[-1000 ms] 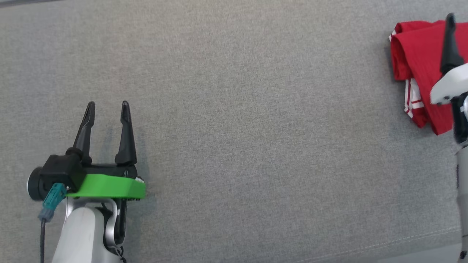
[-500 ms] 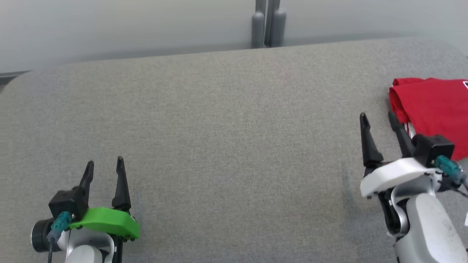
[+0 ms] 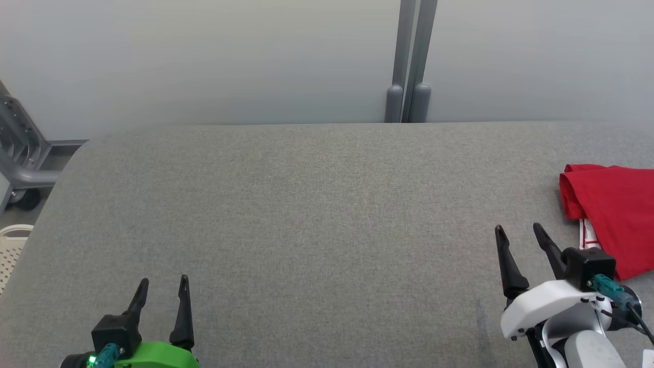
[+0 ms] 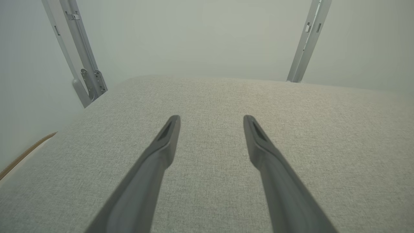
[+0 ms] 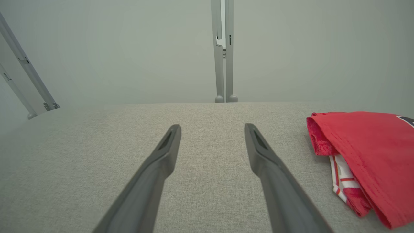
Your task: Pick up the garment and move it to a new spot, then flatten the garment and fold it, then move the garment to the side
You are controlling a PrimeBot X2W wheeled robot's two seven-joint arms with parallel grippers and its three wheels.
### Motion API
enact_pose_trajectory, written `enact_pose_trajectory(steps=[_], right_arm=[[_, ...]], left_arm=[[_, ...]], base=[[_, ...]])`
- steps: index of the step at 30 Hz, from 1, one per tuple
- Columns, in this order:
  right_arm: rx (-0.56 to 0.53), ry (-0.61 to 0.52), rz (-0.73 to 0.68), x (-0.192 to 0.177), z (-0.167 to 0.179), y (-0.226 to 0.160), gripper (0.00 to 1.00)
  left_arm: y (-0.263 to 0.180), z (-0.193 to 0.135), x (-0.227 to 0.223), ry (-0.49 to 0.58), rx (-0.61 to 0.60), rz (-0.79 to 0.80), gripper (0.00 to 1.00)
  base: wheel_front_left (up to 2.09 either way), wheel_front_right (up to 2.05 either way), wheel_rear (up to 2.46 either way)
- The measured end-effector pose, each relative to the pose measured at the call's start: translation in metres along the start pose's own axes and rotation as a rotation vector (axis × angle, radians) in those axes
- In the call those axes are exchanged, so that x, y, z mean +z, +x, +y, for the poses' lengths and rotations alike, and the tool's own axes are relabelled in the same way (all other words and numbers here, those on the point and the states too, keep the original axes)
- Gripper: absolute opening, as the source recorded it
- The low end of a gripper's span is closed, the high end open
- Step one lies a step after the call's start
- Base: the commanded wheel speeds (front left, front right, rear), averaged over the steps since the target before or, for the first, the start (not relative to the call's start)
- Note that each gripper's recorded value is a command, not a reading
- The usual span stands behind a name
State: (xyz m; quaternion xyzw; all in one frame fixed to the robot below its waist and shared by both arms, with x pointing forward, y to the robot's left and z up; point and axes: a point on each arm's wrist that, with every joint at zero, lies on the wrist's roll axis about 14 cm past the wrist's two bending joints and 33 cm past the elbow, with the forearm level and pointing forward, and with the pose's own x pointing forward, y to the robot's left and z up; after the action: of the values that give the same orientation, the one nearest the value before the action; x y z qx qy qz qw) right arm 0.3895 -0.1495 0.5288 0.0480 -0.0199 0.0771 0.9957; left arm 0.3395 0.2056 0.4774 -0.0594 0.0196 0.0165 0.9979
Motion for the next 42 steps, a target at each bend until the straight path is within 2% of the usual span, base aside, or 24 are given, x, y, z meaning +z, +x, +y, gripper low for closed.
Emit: enact_pose_trajectory(steps=[12, 34, 35, 42], right_arm=[[-0.055, 0.017, 0.033, -0.014, -0.017, -0.018, 1.0], [-0.054, 0.024, 0.066, -0.026, -0.016, -0.018, 1.0], [-0.054, 0.026, 0.071, -0.027, -0.016, -0.018, 0.0], [-0.084, 0.089, 0.155, -0.054, -0.019, -0.03, 0.0]], left_arm=[[-0.008, -0.007, -0.01, 0.007, -0.031, 0.008, 1.0], [-0.008, -0.001, -0.012, -0.005, -0.009, 0.012, 1.0], [-0.008, -0.001, -0.014, -0.006, -0.008, 0.017, 0.0], [-0.015, -0.001, -0.036, -0.062, 0.016, 0.099, 0.0]], base=[[0.0, 0.0, 0.0], [0.0, 0.0, 0.0], [0.0, 0.0, 0.0], [0.0, 0.0, 0.0]])
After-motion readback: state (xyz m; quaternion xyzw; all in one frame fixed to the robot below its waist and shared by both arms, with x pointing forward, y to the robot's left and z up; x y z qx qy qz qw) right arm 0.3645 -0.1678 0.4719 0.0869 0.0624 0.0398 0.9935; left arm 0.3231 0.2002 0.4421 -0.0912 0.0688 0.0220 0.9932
